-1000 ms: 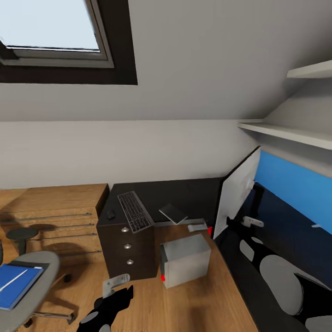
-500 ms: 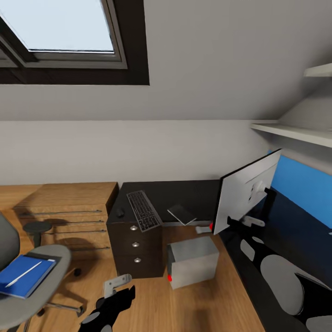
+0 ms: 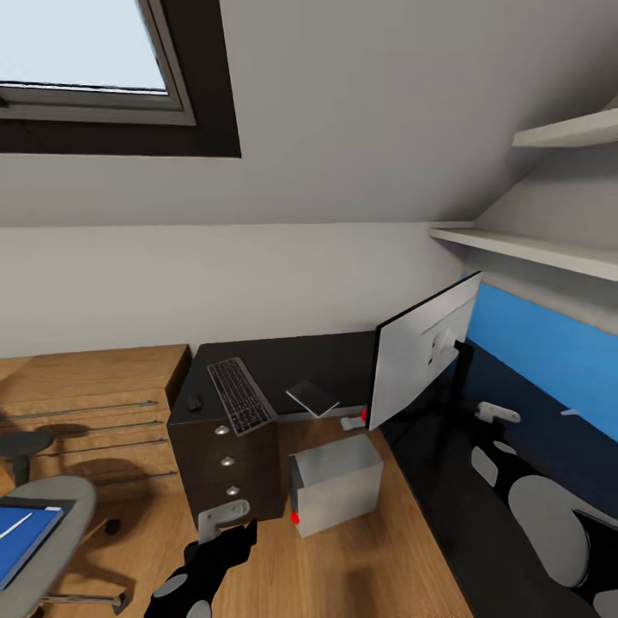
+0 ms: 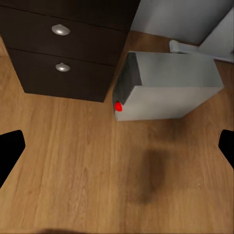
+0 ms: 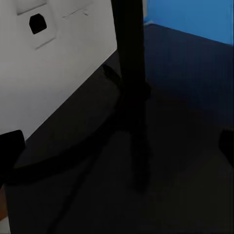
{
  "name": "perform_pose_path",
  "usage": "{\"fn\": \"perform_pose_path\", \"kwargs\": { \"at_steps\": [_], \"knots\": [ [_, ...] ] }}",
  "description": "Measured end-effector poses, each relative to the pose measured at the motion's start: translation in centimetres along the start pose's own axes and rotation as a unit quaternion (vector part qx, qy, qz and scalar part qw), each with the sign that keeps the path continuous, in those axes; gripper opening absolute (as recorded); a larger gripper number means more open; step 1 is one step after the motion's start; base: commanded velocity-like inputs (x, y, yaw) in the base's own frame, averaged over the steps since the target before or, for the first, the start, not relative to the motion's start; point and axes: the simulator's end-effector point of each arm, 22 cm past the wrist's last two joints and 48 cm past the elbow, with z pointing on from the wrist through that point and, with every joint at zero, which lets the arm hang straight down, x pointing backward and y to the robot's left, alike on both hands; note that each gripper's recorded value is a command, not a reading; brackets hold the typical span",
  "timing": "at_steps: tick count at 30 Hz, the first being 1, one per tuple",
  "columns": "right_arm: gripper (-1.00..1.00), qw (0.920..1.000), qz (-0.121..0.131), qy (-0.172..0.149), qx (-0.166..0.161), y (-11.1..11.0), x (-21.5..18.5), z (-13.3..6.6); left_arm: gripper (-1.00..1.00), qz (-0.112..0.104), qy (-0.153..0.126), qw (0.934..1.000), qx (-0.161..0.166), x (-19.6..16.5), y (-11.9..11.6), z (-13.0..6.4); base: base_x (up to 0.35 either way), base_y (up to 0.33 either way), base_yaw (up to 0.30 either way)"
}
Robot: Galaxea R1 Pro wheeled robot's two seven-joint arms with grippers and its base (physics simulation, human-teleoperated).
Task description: In the bedroom, organize the workspace by keeping the computer under the desk, ensuring the monitor is on the desk, placing the keyboard on the desk next to the monitor, placing the mouse on the desk next to the keyboard, moving the folder from the swivel chair onto the desk next to the mouse, stacking the notebook on top of the folder with the pen on top of the notebook, and positioning the swivel chair next to the desk.
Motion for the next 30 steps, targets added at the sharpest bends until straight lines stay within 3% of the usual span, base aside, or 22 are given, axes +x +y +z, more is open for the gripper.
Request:
{"fn": "perform_pose_path", "kwargs": {
  "at_steps": [7, 30],
  "knots": [
    [1.00, 0.9999, -0.004, -0.011, 0.007, -1.5, 0.0, 0.5, 1.00, -0.001, -0.003, 1.0000, 0.000, 0.2, 0.1, 0.6, 0.000, 0.000, -0.021],
    [1.00, 0.9997, -0.005, -0.021, 0.009, -1.9, 1.4, 1.1, 1.00, 0.000, -0.005, 1.0000, 0.000, 1.2, 0.6, 1.9, 0.000, 0.000, -0.001]
  ]
}}
